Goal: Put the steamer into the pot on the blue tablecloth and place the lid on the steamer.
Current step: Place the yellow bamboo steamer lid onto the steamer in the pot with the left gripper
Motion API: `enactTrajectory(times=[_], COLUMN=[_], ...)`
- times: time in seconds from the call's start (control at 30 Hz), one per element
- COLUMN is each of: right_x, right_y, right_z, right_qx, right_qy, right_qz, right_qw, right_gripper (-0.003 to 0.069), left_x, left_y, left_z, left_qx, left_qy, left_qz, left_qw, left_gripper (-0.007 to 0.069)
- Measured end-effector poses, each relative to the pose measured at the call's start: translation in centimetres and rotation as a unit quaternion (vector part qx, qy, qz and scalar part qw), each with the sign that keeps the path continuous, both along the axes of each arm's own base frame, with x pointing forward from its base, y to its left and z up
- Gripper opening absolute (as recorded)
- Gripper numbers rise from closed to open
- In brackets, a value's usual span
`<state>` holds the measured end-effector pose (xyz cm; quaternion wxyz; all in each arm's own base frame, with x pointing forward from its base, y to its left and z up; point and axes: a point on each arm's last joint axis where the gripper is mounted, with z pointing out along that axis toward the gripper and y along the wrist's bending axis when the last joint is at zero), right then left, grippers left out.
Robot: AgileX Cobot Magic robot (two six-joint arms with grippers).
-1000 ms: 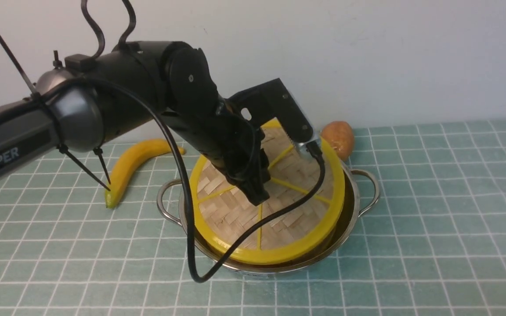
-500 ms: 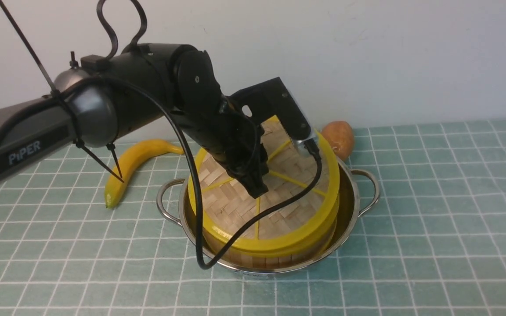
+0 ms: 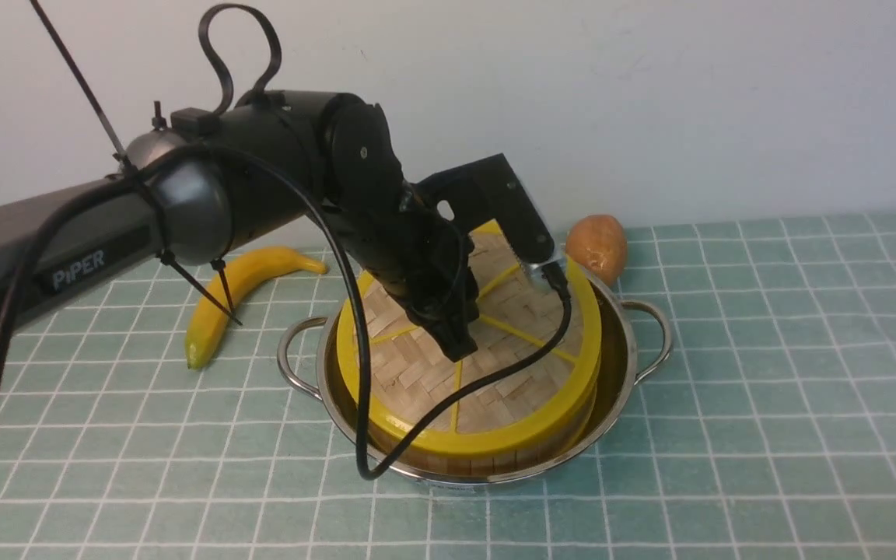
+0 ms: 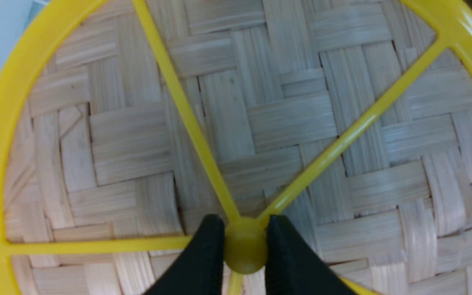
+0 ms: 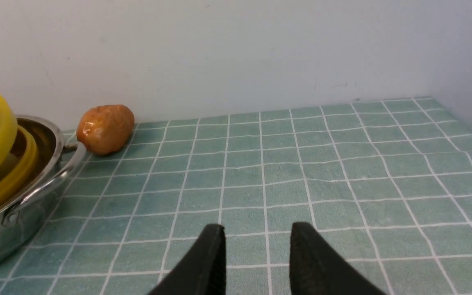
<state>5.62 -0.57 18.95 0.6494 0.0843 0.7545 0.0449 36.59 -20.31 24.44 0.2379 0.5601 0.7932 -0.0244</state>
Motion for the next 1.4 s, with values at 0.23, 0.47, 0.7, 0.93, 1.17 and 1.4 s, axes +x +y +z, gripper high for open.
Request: enactTrajectory(times=[0.23, 0.47, 0.7, 0.93, 1.17, 1.4], right_x=[0.0, 0.0, 0.0, 0.0, 0.0, 0.0], right_y=[0.0, 0.0, 0.0, 0.0, 0.0, 0.0], right_z=[0.0, 0.0, 0.0, 0.0, 0.0, 0.0], right_qx=[0.000, 0.000, 0.000, 0.000, 0.000, 0.000], right_qy=[0.000, 0.000, 0.000, 0.000, 0.000, 0.000], right_qz=[0.000, 0.000, 0.000, 0.000, 0.000, 0.000], right_qw=[1.000, 1.000, 1.000, 1.000, 1.000, 1.000], right_gripper=[0.0242, 0.0242, 0.0242, 0.0242, 0.0242, 0.0242], left_x=[0.1, 0.1, 0.5, 0.7, 0.7, 0.3], left_y=[0.0, -0.1, -0.3, -0.4, -0.5, -0.3], left_z=[0.0, 0.2, 1.8, 1.4, 2.7, 3.8], left_qx=[0.001, 0.002, -0.003, 0.001, 0.001, 0.008], left_qy=[-0.004, -0.003, -0.013, -0.006, 0.004, 0.026], left_qz=[-0.006, -0.008, -0.012, -0.013, -0.009, -0.008], left_qw=[1.000, 1.000, 1.000, 1.000, 1.000, 1.000], left_gripper=[0.0120, 0.0120, 0.0120, 0.0120, 0.0120, 0.0120])
